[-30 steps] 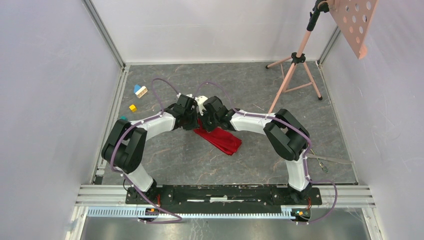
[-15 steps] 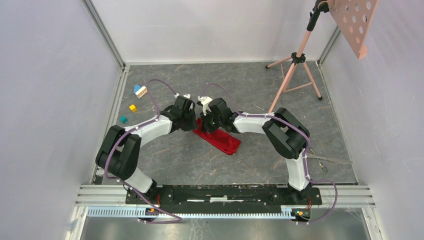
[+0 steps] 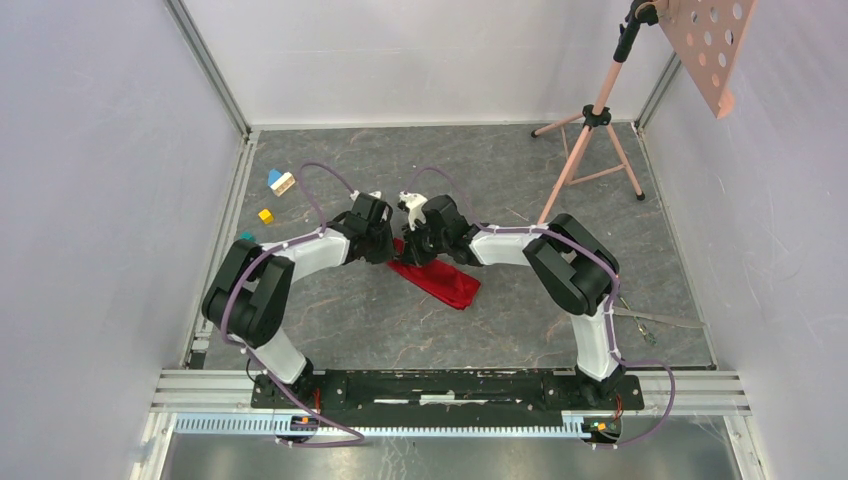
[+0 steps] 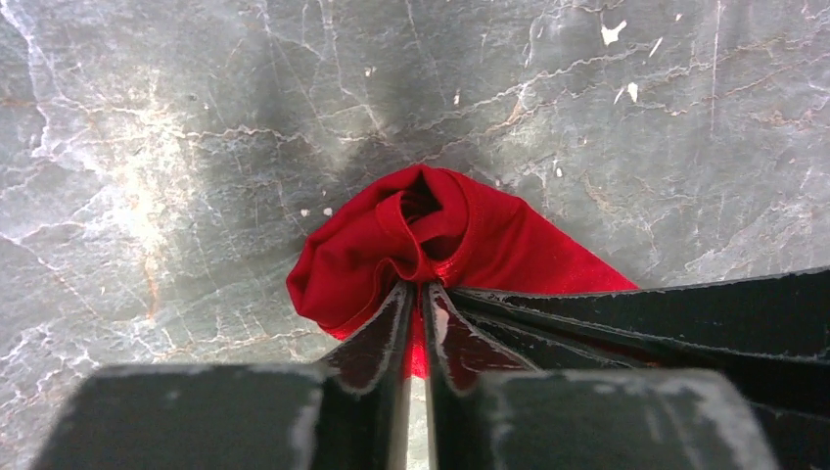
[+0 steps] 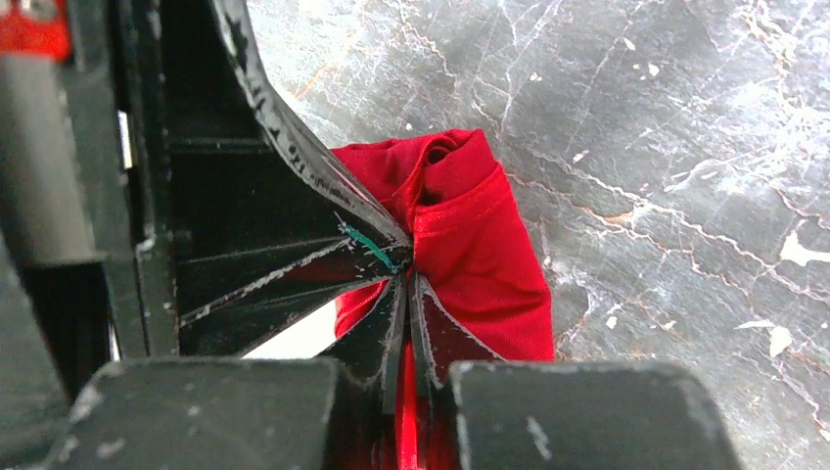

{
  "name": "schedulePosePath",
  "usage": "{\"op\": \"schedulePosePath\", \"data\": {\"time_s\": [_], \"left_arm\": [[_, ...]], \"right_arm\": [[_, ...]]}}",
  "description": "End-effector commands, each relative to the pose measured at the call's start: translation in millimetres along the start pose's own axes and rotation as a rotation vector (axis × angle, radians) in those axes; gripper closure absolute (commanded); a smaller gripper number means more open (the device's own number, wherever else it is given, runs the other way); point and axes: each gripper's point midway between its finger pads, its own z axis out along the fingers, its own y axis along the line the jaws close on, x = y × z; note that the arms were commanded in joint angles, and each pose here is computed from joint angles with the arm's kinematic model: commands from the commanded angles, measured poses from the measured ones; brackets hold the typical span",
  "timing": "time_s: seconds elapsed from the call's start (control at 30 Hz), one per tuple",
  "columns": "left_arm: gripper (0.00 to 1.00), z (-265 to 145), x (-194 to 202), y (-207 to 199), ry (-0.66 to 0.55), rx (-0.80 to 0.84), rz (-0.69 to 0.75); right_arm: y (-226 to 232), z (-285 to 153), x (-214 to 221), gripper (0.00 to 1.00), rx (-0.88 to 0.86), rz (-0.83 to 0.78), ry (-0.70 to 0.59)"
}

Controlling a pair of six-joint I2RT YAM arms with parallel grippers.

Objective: Fold the napkin into a case and place the utensils inside
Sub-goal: Stuff the top corner of the smaller-rectangle-folded napkin into the folded napkin.

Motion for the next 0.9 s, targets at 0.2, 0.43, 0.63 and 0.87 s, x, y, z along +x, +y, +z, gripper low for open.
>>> {"op": "schedulePosePath", "data": {"time_s": [0.2,0.43,0.63,0.87], "left_arm": [[0.62,4.0,2.4,-2.1,-0.005,0.036,-0.080],[0.50,-36.6,-18.4,-9.2,-0.114,0.075,-0.077],[0.58,-37.0,-19.3,0.5,-0.116,0.072,-0.141],[0.74,-22.9,-19.8,-6.5,-0.084,0.125,-0.158]], "right_arm": [[-3.8,-9.5,10.3,0.91,-0.014,0.022,-0.002],[-6.3,-12.5,4.6,0.89,0.002,0.023,-0.013],[-6.6,-12.4,5.3,0.90,0.001,0.031,-0.015],[-2.3,-13.7,1.3,0.99,-0.017,0.036,-0.032]]}}
